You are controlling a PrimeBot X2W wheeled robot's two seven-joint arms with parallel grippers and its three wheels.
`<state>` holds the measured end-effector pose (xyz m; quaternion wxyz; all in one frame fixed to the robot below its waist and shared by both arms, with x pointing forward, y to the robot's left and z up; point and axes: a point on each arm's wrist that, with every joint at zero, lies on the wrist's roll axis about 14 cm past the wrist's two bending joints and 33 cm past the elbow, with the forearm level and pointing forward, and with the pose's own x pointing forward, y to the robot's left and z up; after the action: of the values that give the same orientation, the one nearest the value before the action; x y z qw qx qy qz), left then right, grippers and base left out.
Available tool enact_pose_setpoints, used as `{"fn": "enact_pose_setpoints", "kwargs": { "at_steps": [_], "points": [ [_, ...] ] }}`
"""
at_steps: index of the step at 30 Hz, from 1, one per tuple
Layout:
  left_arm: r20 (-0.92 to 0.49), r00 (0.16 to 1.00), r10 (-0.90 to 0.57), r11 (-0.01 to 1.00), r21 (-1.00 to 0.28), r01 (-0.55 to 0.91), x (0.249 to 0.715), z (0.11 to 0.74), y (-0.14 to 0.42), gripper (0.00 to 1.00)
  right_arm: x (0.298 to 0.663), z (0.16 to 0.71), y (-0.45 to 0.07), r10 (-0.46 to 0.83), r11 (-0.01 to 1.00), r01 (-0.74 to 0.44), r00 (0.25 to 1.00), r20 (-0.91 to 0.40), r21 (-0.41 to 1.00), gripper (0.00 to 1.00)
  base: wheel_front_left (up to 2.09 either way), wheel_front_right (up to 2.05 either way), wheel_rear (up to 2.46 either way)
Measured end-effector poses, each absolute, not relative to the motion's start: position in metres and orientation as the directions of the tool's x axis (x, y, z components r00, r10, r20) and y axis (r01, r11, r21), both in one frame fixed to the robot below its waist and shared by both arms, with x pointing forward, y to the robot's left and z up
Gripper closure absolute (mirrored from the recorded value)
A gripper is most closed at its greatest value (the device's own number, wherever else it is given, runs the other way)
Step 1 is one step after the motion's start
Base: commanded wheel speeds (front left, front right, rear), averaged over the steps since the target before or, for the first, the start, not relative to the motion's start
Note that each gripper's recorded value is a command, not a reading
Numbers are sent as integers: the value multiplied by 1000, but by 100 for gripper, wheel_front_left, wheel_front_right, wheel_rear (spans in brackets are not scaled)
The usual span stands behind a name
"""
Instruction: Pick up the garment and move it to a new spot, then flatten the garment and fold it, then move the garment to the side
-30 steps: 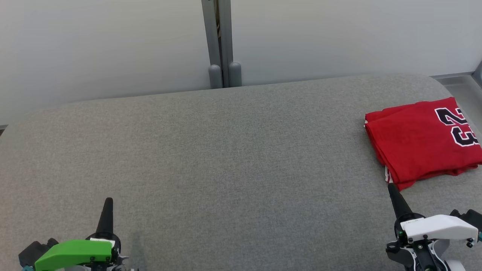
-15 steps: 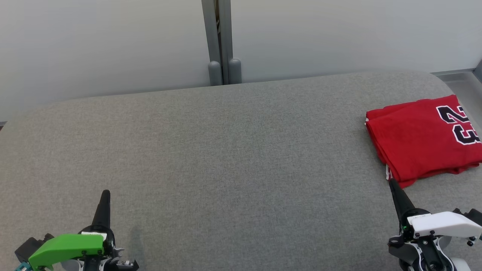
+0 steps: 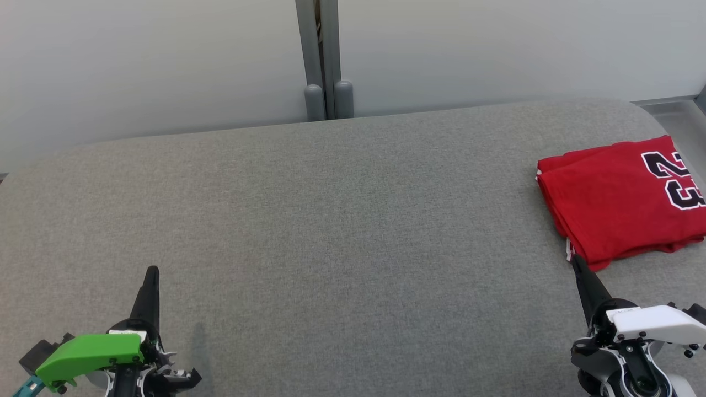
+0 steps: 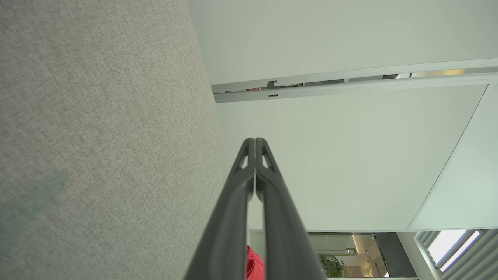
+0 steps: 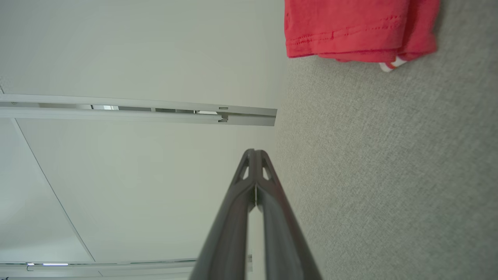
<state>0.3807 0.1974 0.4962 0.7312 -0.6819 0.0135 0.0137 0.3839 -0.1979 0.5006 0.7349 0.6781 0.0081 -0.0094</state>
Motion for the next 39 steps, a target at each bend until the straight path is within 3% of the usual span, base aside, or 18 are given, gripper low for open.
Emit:
{"fn": "enact_pose_setpoints", "kwargs": {
  "at_steps": [13,39],
  "points": [
    [-15,1000,0,-5,-1000,-15,387,503,199,100,388,504,-199,1,-5,10,1000,-10,1000,100,0,0,0],
    [-11,1000,0,-5,-1000,-11,388,504,199,100,388,504,-199,1,-5,9,1000,-9,1000,100,0,0,0]
  ]
}}
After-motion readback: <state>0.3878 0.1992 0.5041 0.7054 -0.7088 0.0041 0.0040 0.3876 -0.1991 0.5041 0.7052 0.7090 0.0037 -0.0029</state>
